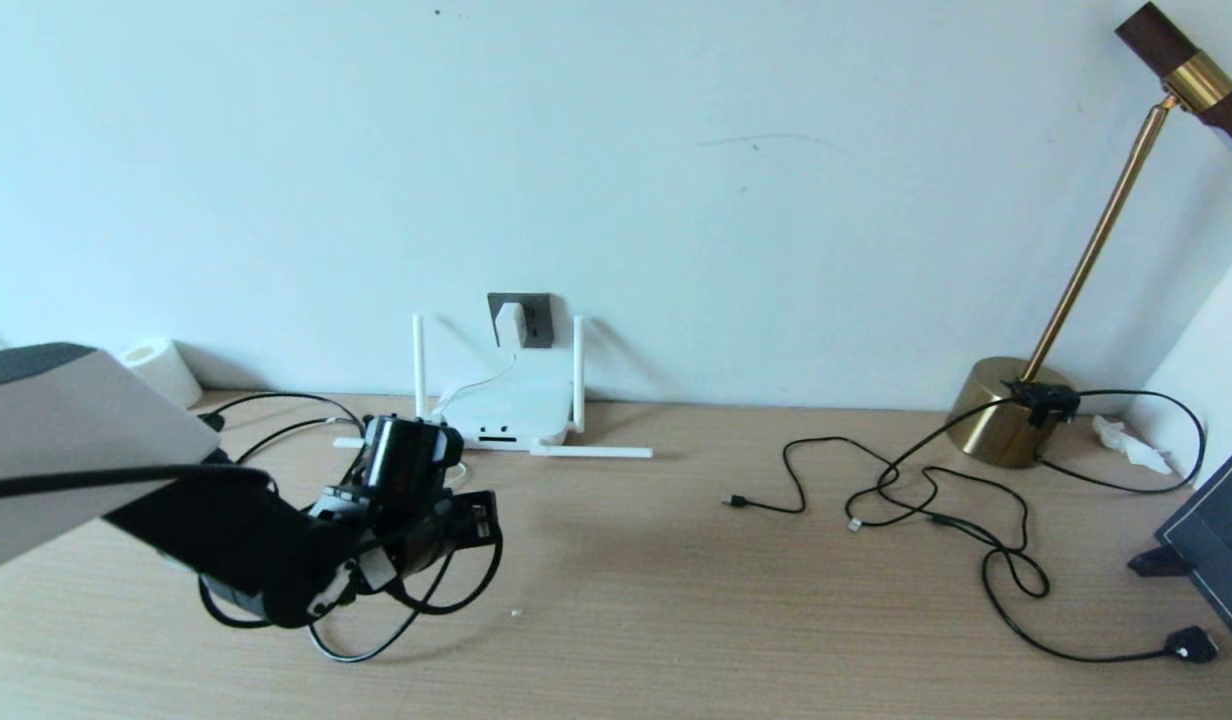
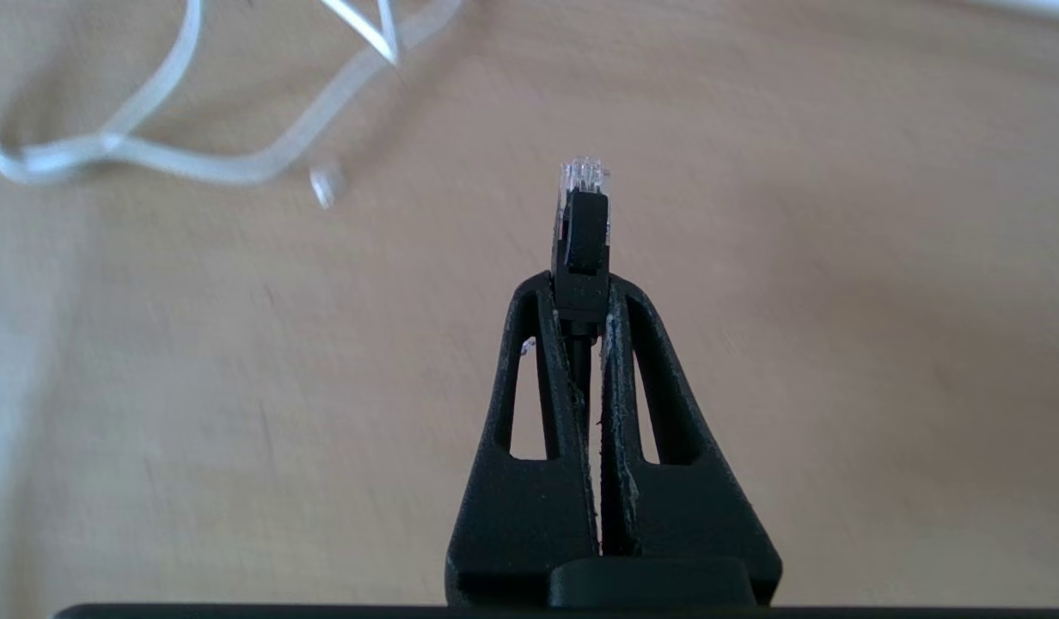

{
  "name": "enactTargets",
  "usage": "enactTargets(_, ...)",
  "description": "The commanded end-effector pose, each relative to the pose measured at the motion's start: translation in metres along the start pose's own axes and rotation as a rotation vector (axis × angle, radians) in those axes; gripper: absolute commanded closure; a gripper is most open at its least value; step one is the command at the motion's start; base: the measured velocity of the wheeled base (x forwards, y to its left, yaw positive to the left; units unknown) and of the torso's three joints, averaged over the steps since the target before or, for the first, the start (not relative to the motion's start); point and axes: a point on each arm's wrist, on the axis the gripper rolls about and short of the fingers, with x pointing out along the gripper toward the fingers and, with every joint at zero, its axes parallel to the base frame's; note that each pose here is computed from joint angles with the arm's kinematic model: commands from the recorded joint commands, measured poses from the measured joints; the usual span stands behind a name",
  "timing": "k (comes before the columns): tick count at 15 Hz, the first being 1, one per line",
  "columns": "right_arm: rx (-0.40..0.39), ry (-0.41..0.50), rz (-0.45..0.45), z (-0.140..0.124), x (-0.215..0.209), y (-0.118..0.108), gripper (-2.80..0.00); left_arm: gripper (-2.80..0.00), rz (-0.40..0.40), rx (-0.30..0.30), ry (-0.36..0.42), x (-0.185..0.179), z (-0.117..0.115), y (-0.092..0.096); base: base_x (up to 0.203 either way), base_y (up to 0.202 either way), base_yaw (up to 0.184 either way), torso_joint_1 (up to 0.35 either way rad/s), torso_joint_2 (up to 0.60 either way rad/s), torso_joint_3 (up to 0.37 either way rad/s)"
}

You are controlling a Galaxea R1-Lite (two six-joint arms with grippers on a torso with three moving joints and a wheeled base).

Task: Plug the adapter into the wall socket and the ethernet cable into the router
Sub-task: Align cable and router interface

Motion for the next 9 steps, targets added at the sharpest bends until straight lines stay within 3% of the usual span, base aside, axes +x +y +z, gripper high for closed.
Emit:
enactTargets(1, 0.001, 0.001, 0.001, 0.0, 0.0, 0.0, -2.8, 0.0, 0.0, -0.008, 0.004, 0.023, 0.004, 0.004, 0.0, 0.0, 0.0, 0.0, 0.0, 0.0)
enactTargets(4, -0.001, 0.001, 0.001, 0.0, 0.0, 0.0, -2.8, 0.0, -0.008, 0.028, -0.01, 0.045, 0.01, 0.001, 0.0, 0.0, 0.0, 0.0, 0.0, 0.0)
enactTargets(9, -0.001, 0.001, 0.001, 0.0, 0.0, 0.0, -2.8, 0.0, -0.01, 0.024, -0.04, 0.066, 0.018, -0.005, 0.0, 0.0, 0.0, 0.0, 0.0, 0.0)
